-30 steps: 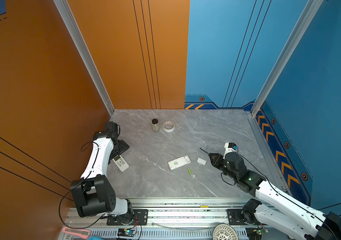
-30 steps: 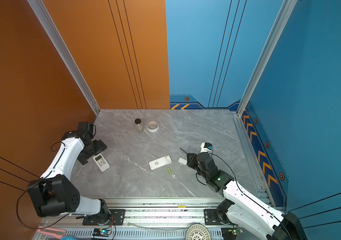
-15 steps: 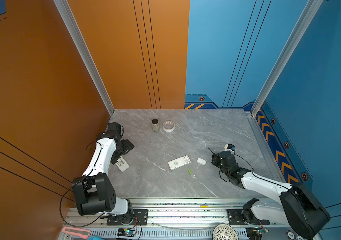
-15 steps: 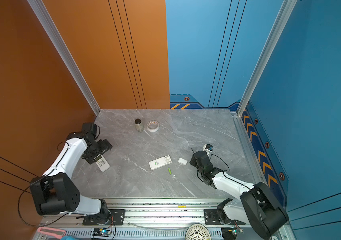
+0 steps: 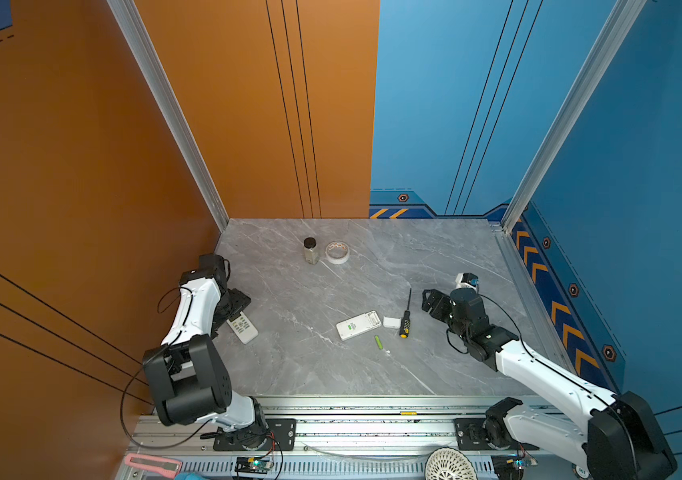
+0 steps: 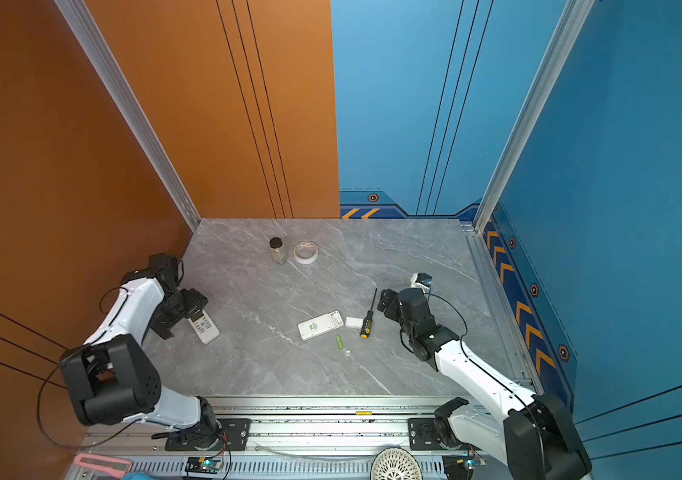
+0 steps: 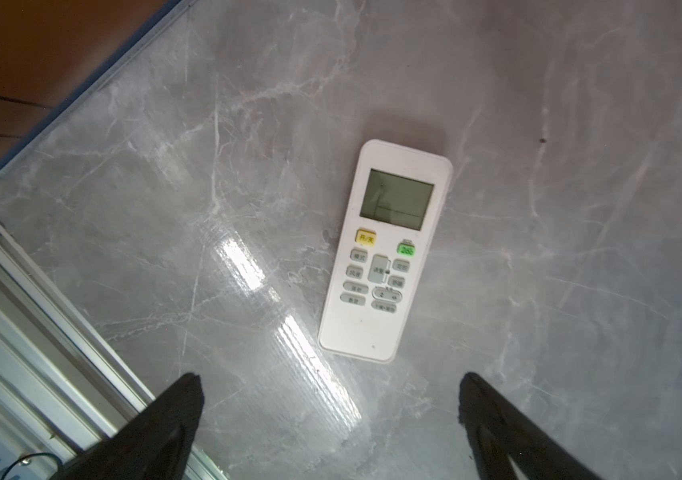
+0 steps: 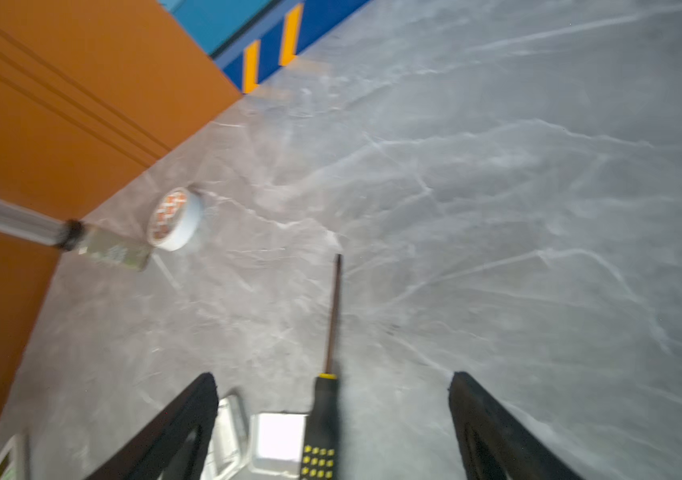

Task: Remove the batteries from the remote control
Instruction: 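Lift the second white remote with the left gripper while the right reaches toward it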

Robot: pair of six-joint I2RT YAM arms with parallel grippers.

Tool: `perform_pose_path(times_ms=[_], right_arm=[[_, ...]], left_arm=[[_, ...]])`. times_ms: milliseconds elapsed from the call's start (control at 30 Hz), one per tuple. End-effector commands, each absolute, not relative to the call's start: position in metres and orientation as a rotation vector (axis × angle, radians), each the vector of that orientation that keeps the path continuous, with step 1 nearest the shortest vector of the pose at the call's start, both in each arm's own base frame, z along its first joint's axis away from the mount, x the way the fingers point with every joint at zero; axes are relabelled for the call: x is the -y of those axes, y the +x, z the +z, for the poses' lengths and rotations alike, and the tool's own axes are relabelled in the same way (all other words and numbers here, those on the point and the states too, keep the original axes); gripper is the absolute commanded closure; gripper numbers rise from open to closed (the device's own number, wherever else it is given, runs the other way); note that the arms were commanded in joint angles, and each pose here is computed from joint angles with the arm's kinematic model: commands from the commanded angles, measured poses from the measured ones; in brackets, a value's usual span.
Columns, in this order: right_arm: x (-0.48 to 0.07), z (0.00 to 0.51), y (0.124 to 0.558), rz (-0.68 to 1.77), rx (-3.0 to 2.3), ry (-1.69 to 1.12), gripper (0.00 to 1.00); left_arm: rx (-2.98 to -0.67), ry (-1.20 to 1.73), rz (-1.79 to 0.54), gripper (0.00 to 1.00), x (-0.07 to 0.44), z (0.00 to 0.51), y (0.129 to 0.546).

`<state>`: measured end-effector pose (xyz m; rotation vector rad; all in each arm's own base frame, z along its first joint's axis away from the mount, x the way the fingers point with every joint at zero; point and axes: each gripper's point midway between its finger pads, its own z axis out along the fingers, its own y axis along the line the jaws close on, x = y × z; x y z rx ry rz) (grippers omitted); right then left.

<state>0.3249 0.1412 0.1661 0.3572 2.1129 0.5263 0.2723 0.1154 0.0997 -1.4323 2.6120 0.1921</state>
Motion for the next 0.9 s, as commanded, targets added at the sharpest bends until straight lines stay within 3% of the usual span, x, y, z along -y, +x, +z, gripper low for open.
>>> perform_pose_path(times_ms=[0,100,467,667,767,867], right_arm=[[-0.18,0.177,0.3,0.523,-2.237,0.119,0.11],[-0.215,0.192,0.288,0.53,-2.229,0.003,0.1],[-0.304,0.219,0.28,0.691,-2.171,-0.169,0.11],[-0.319,0.23,0.285,0.74,-2.136,-0.182,0.11],[-0.32,0.231,0.286,0.749,-2.131,-0.177,0.11],[-0.316,0.228,0.286,0.739,-2.137,-0.163,0.11]], left_arm=[[-2.683,-1.447,0.278,0.02,-0.118,0.085,0.272],[-2.736,-1.453,0.312,0.02,-0.118,0.07,0.27],[-2.877,-1.362,0.048,0.01,-0.101,0.025,0.296],[-2.887,-1.329,0.007,0.12,-0.105,0.017,0.307],[-2.875,-1.357,-0.06,0.26,-0.106,0.01,0.31],[-2.881,-1.363,-0.094,0.33,-0.104,0.006,0.308]])
